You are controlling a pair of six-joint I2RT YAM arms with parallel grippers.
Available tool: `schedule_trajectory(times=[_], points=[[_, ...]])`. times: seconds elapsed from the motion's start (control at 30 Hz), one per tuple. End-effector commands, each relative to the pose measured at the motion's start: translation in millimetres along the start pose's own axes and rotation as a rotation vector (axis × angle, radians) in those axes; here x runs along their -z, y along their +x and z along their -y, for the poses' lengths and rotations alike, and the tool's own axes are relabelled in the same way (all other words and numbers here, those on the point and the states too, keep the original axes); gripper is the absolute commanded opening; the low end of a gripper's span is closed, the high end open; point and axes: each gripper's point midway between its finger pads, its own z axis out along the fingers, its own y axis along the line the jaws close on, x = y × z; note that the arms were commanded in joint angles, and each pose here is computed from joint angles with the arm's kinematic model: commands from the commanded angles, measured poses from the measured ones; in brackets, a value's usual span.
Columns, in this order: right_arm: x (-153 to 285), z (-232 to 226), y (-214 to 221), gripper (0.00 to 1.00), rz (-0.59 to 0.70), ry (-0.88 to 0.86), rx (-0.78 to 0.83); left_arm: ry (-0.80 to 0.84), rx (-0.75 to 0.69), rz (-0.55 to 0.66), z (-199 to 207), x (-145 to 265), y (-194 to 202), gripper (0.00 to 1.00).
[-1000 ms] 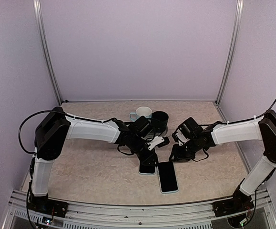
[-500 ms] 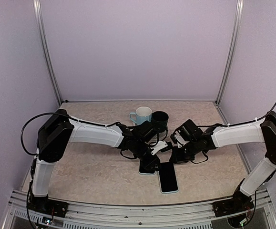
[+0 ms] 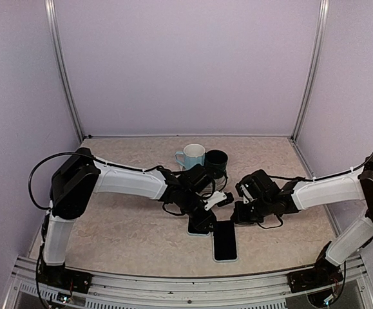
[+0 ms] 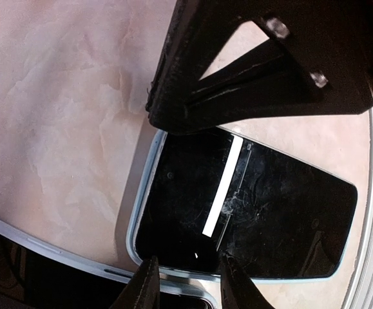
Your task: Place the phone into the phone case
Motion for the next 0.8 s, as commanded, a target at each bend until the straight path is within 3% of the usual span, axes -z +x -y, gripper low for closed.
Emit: schedule_trajectory(times=[0.0, 0.33, 0.53, 0.77], points=[[-5, 1, 51, 0.04, -0.168, -0.005, -0.012, 0.054, 0.012, -0.083, 13, -15, 20, 0.34], [-18, 4, 77, 0.04, -0.208, 0.027, -0.034, 0.057, 0.099, -0.183, 10, -35, 62, 0.33], [13, -16, 22, 0.13, -0.119, 0.099, 0.062, 0.024, 0.173, -0.205, -3, -38, 81, 0.33], [34, -15, 14, 0.12, -0.106, 0.107, 0.046, 0.048, 0.155, -0.172, 8, -33, 77, 0.33]])
